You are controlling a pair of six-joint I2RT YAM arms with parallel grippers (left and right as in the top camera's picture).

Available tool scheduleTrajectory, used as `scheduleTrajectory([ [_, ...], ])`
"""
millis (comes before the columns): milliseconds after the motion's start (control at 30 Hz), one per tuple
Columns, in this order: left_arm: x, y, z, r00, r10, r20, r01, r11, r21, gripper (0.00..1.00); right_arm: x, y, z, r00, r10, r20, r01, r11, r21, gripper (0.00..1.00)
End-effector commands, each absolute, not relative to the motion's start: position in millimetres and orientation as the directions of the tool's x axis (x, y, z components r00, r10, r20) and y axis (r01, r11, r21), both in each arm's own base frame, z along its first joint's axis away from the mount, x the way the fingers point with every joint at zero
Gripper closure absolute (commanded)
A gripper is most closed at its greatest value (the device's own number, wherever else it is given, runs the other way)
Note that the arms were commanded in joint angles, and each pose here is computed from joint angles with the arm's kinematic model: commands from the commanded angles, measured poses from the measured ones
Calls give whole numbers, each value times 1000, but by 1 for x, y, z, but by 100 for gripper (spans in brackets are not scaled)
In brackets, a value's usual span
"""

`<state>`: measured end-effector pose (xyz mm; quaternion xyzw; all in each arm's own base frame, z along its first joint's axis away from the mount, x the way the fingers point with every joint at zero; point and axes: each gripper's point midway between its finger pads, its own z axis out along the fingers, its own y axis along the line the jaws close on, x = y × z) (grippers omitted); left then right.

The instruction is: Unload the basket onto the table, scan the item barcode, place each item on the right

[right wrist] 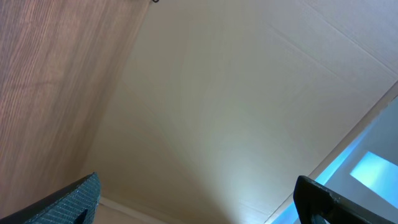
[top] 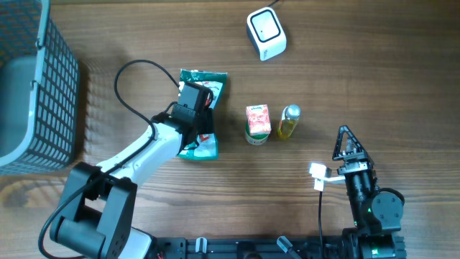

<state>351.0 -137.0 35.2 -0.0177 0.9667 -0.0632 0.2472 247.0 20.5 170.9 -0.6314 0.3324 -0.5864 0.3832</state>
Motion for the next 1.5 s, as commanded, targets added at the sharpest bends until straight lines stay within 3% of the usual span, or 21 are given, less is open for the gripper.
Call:
scheduleTrajectory([
  [0, 356, -139, 39, -863, -54, -503, 10, 992, -124, 21, 247, 23, 171, 103, -847, 522, 42, -520, -853, 0],
  [33, 358, -140, 41, -860, -28, -510, 35, 993, -112, 4, 247, 23, 171, 102, -847, 522, 42, -520, -853, 0],
  [67, 358, -140, 43, -860, -8, -511, 51, 994, -101, 0, 247, 23, 171, 103, -847, 522, 42, -520, -853, 0],
  [467, 350, -139, 70, -886, 92, -454, 125, 991, -43, 0, 247, 23, 171, 103, -847, 522, 42, -520, -853, 0],
  [667, 369, -130, 92, -864, 49, -501, 86, 995, -50, 1, 247, 23, 171, 103, -847, 522, 42, -520, -853, 0],
  [733, 372, -115, 89, -872, 19, -489, 48, 998, -46, 11, 247, 23, 171, 103, -847, 522, 42, -520, -853, 0],
  [800, 371, -98, 82, -886, -12, -464, 5, 999, -37, 39, 247, 23, 171, 103, -847, 522, 42, -520, -853, 0],
  [900, 371, -85, 69, -904, -45, -426, -29, 999, -44, 56, 247, 23, 171, 103, -847, 522, 42, -520, -853, 0],
  [967, 369, -88, 60, -920, -62, -388, -26, 995, -97, 90, 247, 23, 171, 102, -847, 522, 42, -520, -853, 0],
  [1000, 369, -89, 57, -924, -69, -375, -25, 992, -122, 96, 247, 23, 171, 103, -847, 522, 42, -520, -853, 0],
  [1233, 375, -101, 68, -923, -89, -374, -2, 974, -226, 96, 247, 23, 171, 102, -847, 522, 42, -520, -853, 0],
  [1467, 348, -94, 23, -969, -63, -239, -28, 989, -146, 96, 247, 23, 171, 102, -847, 522, 42, -520, -853, 0],
])
